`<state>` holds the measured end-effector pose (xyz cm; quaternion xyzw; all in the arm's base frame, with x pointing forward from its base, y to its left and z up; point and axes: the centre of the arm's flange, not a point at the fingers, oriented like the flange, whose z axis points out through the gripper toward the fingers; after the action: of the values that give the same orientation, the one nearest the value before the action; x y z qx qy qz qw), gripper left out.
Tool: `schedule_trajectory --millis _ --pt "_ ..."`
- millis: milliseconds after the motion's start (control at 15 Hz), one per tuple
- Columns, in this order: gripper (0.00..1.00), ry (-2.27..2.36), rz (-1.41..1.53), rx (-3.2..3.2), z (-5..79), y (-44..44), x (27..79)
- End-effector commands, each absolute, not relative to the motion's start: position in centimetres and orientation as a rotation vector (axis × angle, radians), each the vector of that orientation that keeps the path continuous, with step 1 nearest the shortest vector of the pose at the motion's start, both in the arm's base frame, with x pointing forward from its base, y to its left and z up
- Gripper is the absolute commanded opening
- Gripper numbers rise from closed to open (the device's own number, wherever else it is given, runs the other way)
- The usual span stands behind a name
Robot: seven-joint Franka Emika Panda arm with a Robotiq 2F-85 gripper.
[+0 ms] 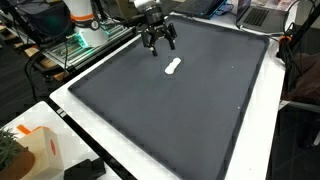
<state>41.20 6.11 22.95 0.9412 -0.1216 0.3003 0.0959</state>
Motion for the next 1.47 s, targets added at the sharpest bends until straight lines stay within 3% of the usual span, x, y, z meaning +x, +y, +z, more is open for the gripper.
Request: schedule_trajectory --millis 0,667,1400 --pt "1.00 -0.365 0.887 2.791 23.0 5.9 41.3" --pt "1.00 -0.367 0.776 2.849 25.8 5.5 42.8" --pt "1.00 -0.435 0.857 2.853 27.4 5.6 43.2"
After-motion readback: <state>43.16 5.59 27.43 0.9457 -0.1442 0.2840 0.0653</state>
